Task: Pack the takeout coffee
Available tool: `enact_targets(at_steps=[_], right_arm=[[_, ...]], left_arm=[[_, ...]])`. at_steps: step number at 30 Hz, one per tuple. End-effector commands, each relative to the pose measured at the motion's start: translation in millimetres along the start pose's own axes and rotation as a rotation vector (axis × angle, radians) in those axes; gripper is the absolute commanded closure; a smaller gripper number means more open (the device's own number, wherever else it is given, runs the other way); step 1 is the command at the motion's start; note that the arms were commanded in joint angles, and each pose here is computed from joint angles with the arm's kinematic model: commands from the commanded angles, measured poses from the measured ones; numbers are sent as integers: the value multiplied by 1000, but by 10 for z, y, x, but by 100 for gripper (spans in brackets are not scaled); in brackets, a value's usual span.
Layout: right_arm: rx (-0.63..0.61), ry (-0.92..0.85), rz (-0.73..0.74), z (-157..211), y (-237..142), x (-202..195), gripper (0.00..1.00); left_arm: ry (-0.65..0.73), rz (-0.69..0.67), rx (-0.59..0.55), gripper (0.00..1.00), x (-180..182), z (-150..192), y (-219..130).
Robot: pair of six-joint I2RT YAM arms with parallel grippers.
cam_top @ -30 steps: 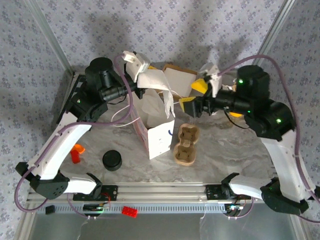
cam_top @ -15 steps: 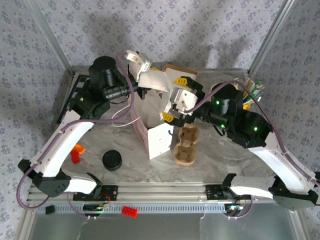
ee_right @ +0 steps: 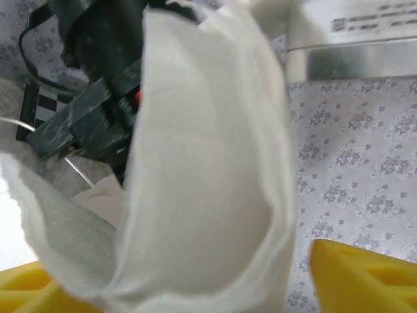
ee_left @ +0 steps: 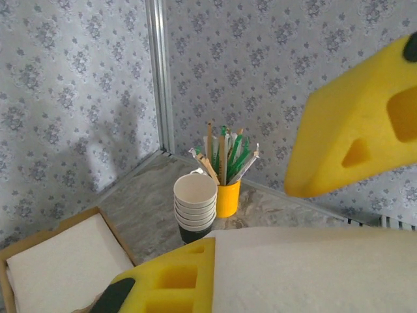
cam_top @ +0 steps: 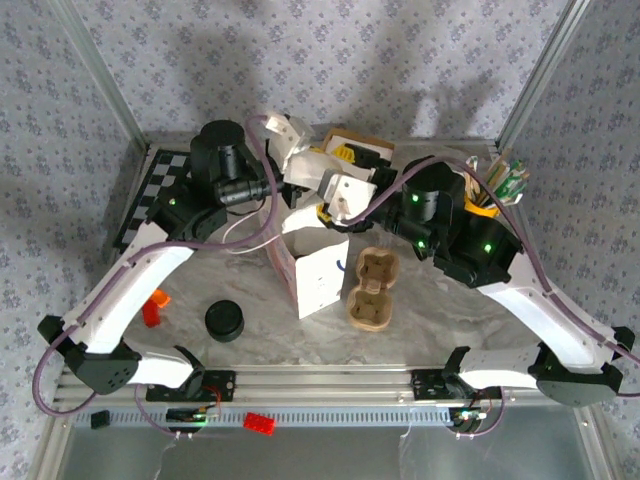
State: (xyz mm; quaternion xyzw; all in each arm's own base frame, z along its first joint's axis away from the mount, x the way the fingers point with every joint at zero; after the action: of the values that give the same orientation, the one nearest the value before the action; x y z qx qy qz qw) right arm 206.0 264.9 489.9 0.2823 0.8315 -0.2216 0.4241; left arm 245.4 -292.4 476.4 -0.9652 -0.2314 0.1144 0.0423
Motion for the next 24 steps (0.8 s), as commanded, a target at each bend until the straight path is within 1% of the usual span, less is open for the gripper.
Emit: enact_targets(at_steps=[1, 2, 4, 7, 8, 10, 13, 15, 16, 17, 18, 19, 22, 24], right_arm=[[-36, 0, 42, -93, -96, -175, 29], [-41, 7, 25, -97, -100, -149, 33], [-40, 22, 14, -84, -91, -134, 48], [-18, 41, 15, -57, -102, -145, 66], [-12, 53, 12, -42, -110, -142, 70], [-8, 60, 22, -31, -122, -152, 75], [-12, 64, 9, -33, -128, -135, 88], [-13, 79, 7, -39, -123, -137, 98], [-14, 91, 9, -45, -123, -143, 100], [-11, 105, 12, -44, -128, -154, 100], [-5, 129, 23, -39, -135, -181, 100], [3, 157, 41, -34, -148, -225, 100], [19, 271, 74, -25, -225, -338, 100], [39, 369, 114, 4, -279, -460, 100]], left_arm=[[4, -1, -2, 100, -21, 15, -12], [3, -8, -6, 100, -14, 11, -12], [1, -10, -9, 100, -9, 5, -4], [-2, -42, -8, 100, 42, 3, -3], [-2, -50, -11, 100, 48, -4, -14], [-2, -59, -15, 100, 59, -9, -23], [-2, -60, -17, 100, 60, -12, -21], [-3, -61, -12, 100, 64, -6, -13], [-3, -65, -13, 97, 67, -8, -18], [0, -67, -13, 88, 66, -14, -28], [8, -81, -12, 74, 71, -34, -58], [15, -100, -13, 65, 78, -62, -101], [30, -187, -32, 45, 155, -129, -304], [21, -263, -46, 35, 246, -127, -489]])
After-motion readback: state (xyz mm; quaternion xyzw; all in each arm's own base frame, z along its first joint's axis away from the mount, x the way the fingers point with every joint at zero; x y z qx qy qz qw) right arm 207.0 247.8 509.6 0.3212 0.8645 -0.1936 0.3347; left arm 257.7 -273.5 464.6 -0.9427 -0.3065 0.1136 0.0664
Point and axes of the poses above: each hand's point on the last joint's axis, 136 mm out from that joint toward the fingers, its own y axis out along the fingers, its own x axis along the line the jaws close on, z = x × y, the point moved 3 cm from there along -y, back along the fingers, and after that the axes turned 9 degrees about -y, right-handed, at the moved point
